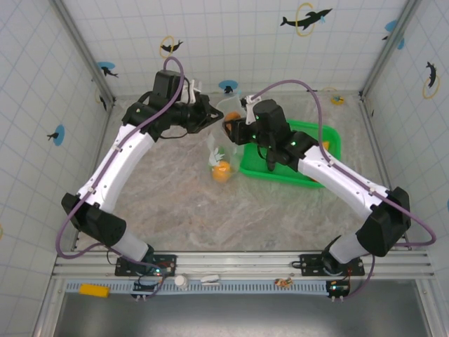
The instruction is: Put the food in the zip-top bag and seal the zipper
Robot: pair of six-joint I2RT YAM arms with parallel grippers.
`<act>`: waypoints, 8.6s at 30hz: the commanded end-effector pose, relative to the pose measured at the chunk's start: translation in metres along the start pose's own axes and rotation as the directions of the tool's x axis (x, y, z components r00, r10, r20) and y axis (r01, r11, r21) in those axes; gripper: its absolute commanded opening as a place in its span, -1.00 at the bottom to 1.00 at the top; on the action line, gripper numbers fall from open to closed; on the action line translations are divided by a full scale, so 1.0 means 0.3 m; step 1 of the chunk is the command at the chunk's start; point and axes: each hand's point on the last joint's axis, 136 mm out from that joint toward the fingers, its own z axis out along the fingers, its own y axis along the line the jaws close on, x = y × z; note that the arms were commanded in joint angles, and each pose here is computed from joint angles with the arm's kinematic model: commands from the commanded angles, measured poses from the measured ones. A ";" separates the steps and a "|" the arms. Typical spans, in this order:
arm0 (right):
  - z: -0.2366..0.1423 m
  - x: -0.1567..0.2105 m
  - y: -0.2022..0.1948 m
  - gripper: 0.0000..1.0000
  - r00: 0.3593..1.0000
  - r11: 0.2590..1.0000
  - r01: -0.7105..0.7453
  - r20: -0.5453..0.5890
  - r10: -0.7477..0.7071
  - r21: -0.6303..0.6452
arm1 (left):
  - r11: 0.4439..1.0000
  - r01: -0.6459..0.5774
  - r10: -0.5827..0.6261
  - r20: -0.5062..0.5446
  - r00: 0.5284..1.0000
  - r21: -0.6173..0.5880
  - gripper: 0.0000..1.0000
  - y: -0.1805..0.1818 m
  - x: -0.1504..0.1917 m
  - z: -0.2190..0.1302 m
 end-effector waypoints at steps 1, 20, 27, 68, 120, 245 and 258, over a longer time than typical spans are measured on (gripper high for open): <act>-0.026 -0.064 0.032 0.37 0.999 1.000 0.028 0.030 -0.028 -0.008 | 0.999 -0.037 0.037 0.020 0.999 0.000 -1.00 -0.010 -0.012 -0.014; -0.101 -0.241 -0.018 0.48 0.994 0.998 -0.018 0.102 0.024 -0.057 | 0.987 -0.018 0.032 0.086 0.996 -0.162 -1.00 0.114 -0.026 -0.050; -0.065 -0.017 -0.337 0.37 0.982 0.968 -0.163 -0.059 0.177 0.191 | 0.972 -0.041 0.067 0.104 0.992 -0.231 -1.00 0.125 -0.044 -0.112; 0.339 0.454 -0.935 -0.46 0.827 0.749 0.009 -0.425 0.367 0.663 | 0.961 -0.068 0.079 0.033 0.996 -0.266 -1.00 0.197 0.088 -0.188; -0.170 -0.324 0.140 -0.71 0.814 0.963 0.178 0.581 -0.028 -0.204 | 0.989 0.102 -0.092 -0.096 0.991 0.103 -1.00 0.015 0.062 -0.009; -0.429 -0.633 0.204 -0.50 0.783 0.859 0.090 0.569 0.252 -0.504 | 0.997 0.073 -0.072 -0.058 0.996 0.014 -1.00 0.118 0.074 0.002; -0.238 -0.445 0.254 -0.51 0.878 0.897 0.135 0.470 0.089 -0.421 | 0.997 0.072 -0.070 -0.047 0.996 0.029 -1.00 0.105 0.056 -0.019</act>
